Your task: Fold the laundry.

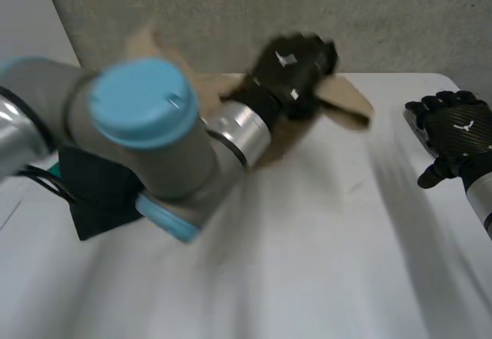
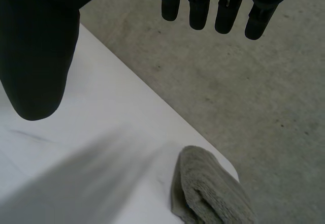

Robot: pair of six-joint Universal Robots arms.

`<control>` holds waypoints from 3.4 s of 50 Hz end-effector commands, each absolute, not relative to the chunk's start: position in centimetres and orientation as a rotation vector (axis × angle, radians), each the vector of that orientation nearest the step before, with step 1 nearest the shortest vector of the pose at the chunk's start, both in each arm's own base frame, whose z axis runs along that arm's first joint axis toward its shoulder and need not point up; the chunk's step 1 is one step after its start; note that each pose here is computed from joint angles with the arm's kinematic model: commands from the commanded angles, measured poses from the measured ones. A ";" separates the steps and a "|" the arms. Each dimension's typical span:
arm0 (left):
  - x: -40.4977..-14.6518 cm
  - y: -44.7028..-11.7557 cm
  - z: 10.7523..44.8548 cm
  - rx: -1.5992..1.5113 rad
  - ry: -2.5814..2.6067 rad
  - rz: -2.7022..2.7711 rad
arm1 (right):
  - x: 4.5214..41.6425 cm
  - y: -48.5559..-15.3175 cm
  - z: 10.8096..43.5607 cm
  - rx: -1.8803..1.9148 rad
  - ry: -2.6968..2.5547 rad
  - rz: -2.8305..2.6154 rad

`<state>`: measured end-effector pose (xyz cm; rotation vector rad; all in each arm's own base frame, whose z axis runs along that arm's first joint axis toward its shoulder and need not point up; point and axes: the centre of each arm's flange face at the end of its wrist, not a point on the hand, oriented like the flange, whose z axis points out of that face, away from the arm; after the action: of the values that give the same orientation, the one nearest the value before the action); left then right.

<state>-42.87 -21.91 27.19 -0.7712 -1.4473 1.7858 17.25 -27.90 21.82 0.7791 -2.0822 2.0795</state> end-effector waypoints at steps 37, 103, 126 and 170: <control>-25.3 -28.9 18.4 -1.002 -2.188 1.998 | 29.5 -22.2 14.4 1.537 -2.185 1.899; -27.3 -37.3 13.6 -1.267 -2.097 2.192 | 28.9 -24.8 13.7 1.365 -2.047 1.871; -21.2 -46.6 14.3 -0.972 -2.353 2.459 | 28.9 -24.6 13.6 1.377 -2.049 1.869; -23.3 -29.1 15.0 -1.311 -2.276 1.900 | 28.8 -24.5 14.0 1.373 -2.042 1.878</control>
<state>-23.18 -31.22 16.38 -1.2535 -2.2966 2.0374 28.84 -24.54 14.05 1.3722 -2.0424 1.8777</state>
